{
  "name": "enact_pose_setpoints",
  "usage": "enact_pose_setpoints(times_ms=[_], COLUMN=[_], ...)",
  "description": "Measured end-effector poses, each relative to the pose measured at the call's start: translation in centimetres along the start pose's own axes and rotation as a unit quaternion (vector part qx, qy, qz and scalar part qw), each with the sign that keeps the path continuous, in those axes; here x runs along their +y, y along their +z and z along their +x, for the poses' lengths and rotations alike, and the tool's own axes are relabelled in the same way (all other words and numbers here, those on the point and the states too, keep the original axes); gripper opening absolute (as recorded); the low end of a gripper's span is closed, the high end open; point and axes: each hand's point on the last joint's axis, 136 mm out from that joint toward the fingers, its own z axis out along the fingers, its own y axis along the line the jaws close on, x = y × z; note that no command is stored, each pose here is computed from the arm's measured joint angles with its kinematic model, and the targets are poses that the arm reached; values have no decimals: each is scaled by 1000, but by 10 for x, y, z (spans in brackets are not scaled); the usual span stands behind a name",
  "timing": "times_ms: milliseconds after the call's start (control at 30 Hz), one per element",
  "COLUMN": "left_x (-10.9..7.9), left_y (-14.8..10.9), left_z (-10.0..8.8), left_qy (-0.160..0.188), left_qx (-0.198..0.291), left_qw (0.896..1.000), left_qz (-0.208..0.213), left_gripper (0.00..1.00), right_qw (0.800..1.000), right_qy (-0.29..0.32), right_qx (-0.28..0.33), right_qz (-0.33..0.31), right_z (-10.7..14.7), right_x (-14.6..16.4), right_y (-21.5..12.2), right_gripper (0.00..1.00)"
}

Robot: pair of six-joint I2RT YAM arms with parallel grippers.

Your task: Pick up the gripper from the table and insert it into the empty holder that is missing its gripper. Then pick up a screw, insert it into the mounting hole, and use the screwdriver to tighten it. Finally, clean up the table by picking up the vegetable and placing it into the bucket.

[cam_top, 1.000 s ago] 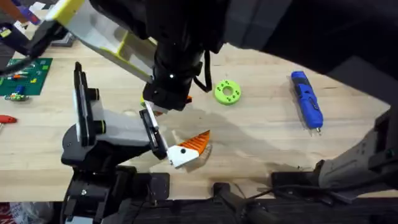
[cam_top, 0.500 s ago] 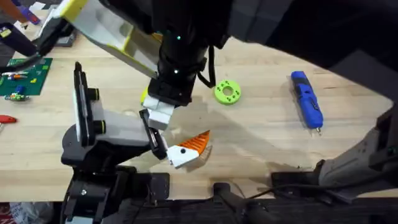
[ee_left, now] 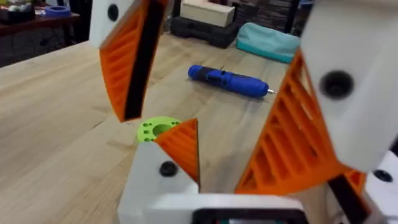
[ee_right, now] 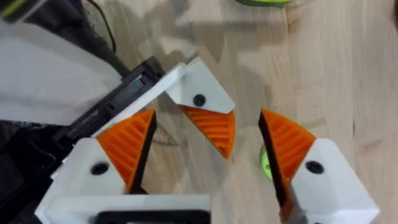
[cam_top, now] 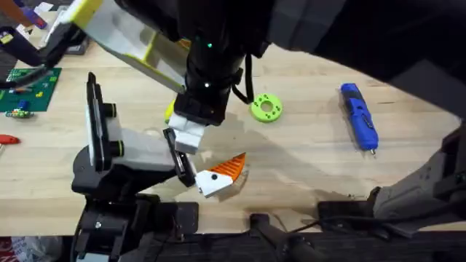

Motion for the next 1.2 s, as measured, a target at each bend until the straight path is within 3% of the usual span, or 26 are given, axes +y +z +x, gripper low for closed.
enact_pose_setpoints(times_ms=[200, 400, 667, 733, 900, 967, 1200], left_x=[0, 0, 0, 0, 0, 0, 0], left_y=[0, 0, 0, 0, 0, 0, 0], left_z=[0, 0, 0, 0, 0, 0, 0], left_qy=[0, 0, -1, -2, 1, 1, 1], left_qx=[0, 0, 0, 0, 0, 0, 0], left_qw=[1000, 1000, 1000, 1000, 1000, 1000, 1000], left_qz=[0, 0, 0, 0, 0, 0, 0], left_gripper=[990, 990, 979, 807, 48, 7, 5], right_qw=[1000, 1000, 999, 999, 999, 999, 999], right_qy=[-4, -6, 12, 12, 9, 9, 20], right_qx=[2, 15, 38, 37, 37, 37, 35], right_qz=[-9, -13, -13, -12, -13, -13, -11], right_z=[7, 41, 66, 67, 67, 67, 68], right_x=[9, 16, 7, 7, 7, 7, 0], right_y=[-12, -53, -68, -69, -69, -69, -70], right_gripper=[997, 996, 996, 997, 998, 998, 996])
